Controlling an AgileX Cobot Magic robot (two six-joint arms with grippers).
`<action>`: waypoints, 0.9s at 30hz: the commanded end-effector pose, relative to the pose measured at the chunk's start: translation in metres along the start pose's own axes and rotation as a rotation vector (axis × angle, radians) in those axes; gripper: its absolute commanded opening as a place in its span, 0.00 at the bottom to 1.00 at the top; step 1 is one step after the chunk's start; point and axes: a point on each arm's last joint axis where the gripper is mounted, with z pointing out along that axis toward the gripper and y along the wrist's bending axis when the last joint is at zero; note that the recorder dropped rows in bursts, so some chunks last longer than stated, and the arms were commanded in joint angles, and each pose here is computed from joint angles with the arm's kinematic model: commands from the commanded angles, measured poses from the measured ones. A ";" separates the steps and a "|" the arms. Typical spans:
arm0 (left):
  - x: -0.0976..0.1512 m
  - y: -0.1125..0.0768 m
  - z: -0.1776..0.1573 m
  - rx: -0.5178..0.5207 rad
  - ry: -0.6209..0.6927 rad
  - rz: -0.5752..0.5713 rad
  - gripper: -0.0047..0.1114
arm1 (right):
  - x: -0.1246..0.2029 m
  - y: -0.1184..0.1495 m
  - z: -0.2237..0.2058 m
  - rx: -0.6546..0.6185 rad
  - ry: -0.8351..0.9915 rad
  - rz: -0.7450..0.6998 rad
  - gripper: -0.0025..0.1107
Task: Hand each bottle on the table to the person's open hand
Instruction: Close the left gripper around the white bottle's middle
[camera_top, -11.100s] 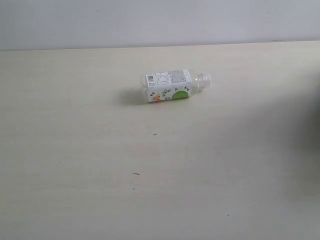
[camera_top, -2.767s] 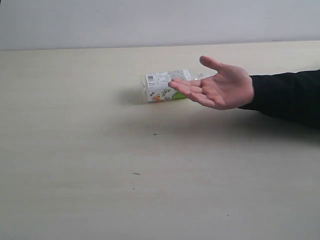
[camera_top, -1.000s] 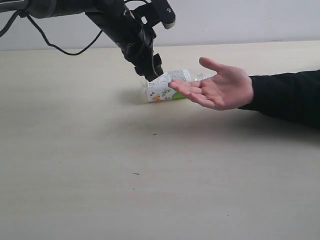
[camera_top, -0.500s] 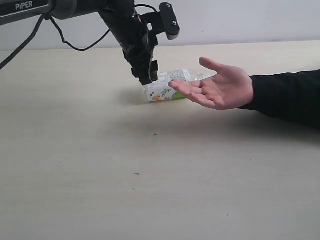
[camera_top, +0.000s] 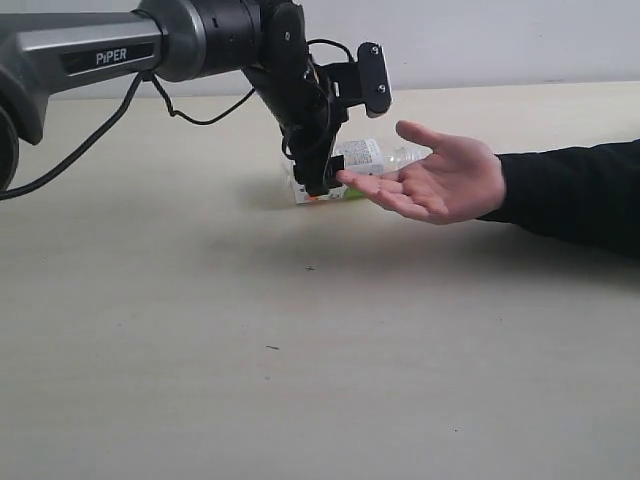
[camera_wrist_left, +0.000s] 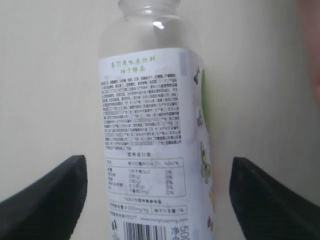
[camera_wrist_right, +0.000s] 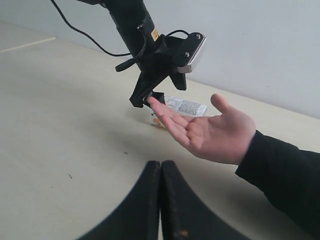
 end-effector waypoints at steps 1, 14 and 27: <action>0.000 0.006 0.000 -0.039 -0.018 -0.001 0.69 | 0.001 0.000 0.001 0.005 0.003 0.001 0.02; 0.014 0.005 0.014 -0.008 0.016 -0.010 0.69 | 0.001 0.000 0.001 0.005 0.003 0.001 0.02; 0.018 0.001 0.032 -0.004 0.021 -0.018 0.68 | 0.001 0.000 0.001 0.005 0.003 0.001 0.02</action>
